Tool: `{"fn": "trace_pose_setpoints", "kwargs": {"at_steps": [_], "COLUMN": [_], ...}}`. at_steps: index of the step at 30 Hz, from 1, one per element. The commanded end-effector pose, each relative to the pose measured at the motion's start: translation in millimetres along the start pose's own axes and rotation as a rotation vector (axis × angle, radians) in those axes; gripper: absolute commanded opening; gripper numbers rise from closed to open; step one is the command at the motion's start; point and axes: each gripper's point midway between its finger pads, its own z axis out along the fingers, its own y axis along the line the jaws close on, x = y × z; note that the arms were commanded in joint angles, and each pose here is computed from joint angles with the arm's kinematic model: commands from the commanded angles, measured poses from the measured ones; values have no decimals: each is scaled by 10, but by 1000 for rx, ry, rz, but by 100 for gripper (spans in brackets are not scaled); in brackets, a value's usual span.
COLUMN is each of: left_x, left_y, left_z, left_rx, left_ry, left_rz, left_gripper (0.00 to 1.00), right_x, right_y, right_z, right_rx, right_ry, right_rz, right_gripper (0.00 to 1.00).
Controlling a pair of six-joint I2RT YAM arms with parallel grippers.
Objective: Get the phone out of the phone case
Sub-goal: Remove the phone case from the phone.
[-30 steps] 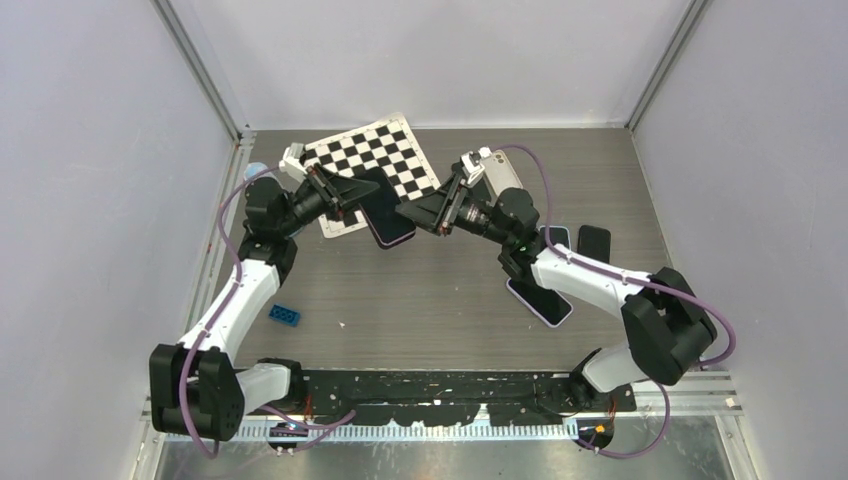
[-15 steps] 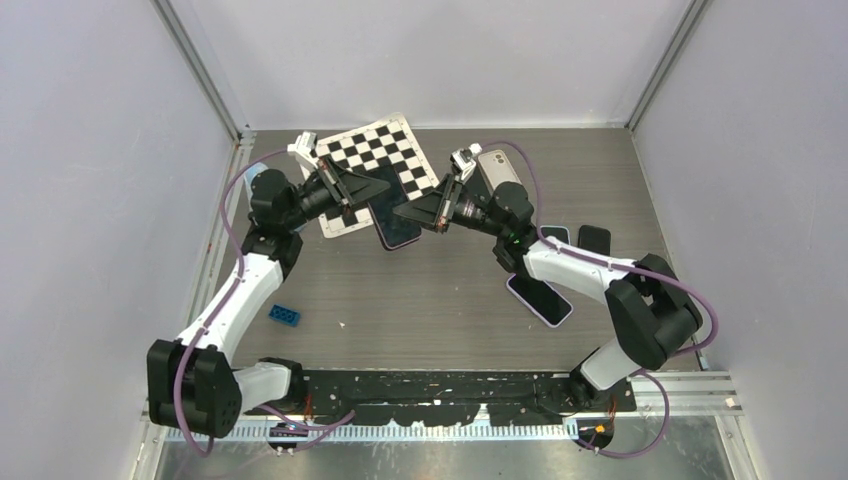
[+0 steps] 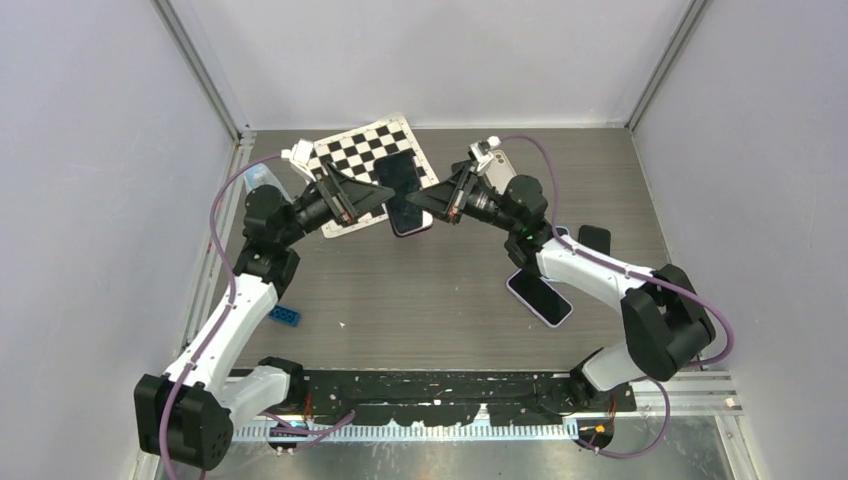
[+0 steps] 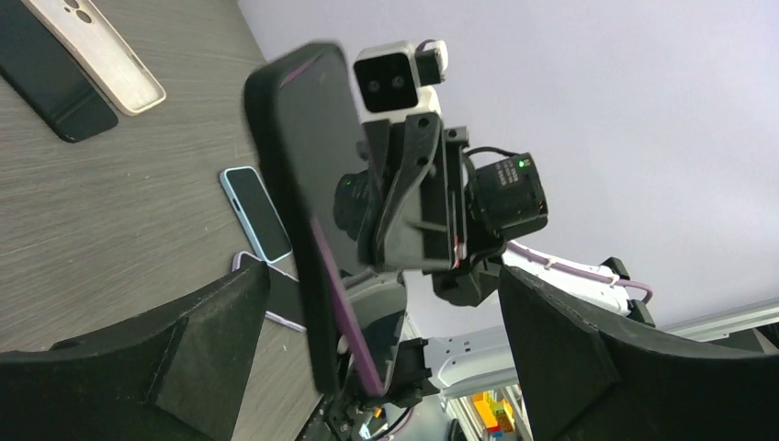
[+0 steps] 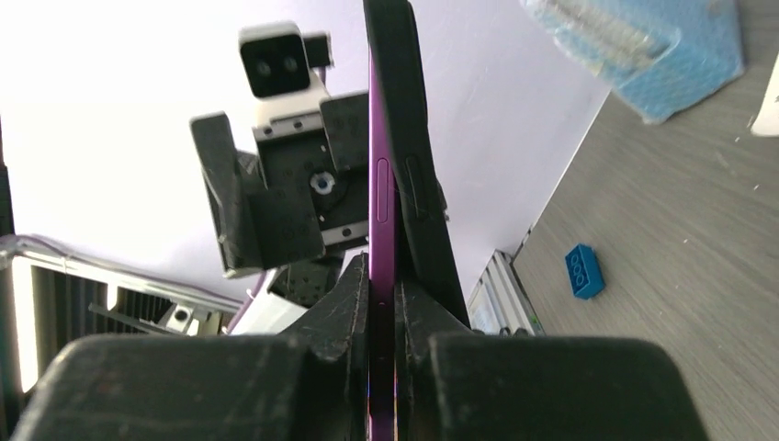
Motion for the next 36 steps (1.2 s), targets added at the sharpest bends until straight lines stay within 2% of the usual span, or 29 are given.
{"fn": "trace_pose_setpoints", "kwargs": {"at_steps": [1, 5, 9, 11, 17, 29, 36], "left_x": [6, 83, 54, 85, 164, 169, 190], "left_y": [35, 45, 5, -1, -8, -33, -26], "left_z": [-30, -28, 18, 52, 94, 93, 122], "left_rx": [11, 68, 107, 125, 165, 178, 188], "left_ry": [-10, 13, 19, 52, 98, 100, 111], "left_rz": [57, 93, 131, 131, 125, 125, 115], "left_gripper": [98, 97, 74, 69, 70, 74, 61], "right_x": [-305, -372, -414, -428, -453, -462, -452], "right_y": [699, 819, 900, 938, 945, 833, 832], "right_z": [-159, -233, -264, -271, -268, -217, -215], "right_rx": [-156, -175, -198, -216, -232, -227, -235], "right_ry": [-102, -123, -133, -134, -134, -124, -118], "right_rz": [-75, -83, -74, -64, -54, -28, -32], "right_gripper": [1, 1, 1, 1, 1, 1, 1]}}
